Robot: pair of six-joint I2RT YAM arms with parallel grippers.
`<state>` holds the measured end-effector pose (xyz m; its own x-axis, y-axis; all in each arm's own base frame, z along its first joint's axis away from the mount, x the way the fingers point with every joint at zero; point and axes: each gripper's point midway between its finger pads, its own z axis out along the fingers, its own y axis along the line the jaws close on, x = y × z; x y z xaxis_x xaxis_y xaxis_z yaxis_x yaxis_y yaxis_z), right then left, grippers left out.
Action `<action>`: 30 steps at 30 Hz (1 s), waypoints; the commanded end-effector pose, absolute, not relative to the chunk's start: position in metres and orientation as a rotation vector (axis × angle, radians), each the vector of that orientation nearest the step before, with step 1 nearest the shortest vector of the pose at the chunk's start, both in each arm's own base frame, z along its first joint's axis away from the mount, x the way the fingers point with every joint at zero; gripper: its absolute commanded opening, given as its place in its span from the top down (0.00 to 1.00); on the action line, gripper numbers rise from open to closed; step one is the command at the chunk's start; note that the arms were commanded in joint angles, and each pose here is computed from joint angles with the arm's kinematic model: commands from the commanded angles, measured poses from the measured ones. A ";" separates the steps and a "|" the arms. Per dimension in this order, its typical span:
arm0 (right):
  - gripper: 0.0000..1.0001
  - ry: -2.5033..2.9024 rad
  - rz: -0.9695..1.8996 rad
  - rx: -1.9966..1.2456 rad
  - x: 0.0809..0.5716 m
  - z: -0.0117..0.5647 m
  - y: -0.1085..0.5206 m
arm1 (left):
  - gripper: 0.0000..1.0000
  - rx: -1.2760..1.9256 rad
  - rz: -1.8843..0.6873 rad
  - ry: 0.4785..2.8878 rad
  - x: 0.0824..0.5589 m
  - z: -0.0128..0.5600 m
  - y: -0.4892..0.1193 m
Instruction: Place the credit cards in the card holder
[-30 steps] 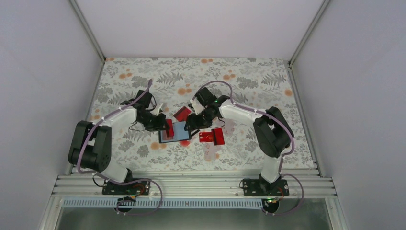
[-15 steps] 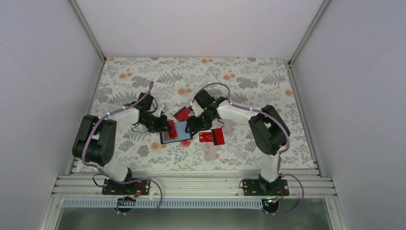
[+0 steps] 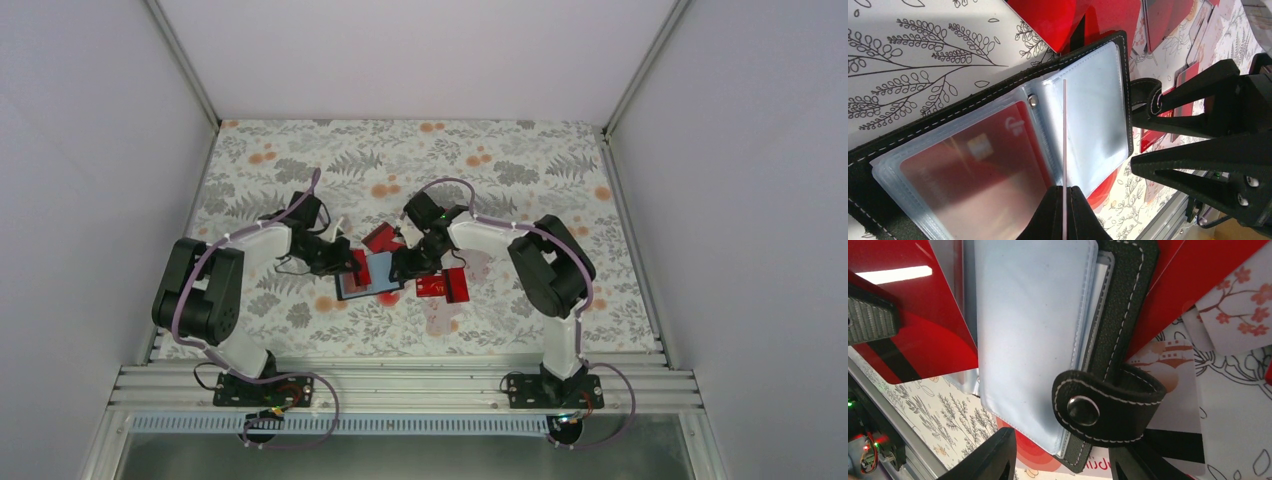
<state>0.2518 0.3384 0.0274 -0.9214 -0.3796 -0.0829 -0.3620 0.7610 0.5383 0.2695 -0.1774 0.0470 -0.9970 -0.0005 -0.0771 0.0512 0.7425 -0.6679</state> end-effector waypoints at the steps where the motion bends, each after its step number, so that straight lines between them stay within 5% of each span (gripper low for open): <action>1: 0.53 -2.908 -0.826 0.619 0.247 0.004 0.337 | 0.98 0.045 -1.105 2.842 0.275 0.060 -0.178; 30: 0.57 -2.886 -0.781 0.634 0.240 -0.011 0.329 | 0.98 -0.137 -1.222 2.848 0.261 0.036 -0.180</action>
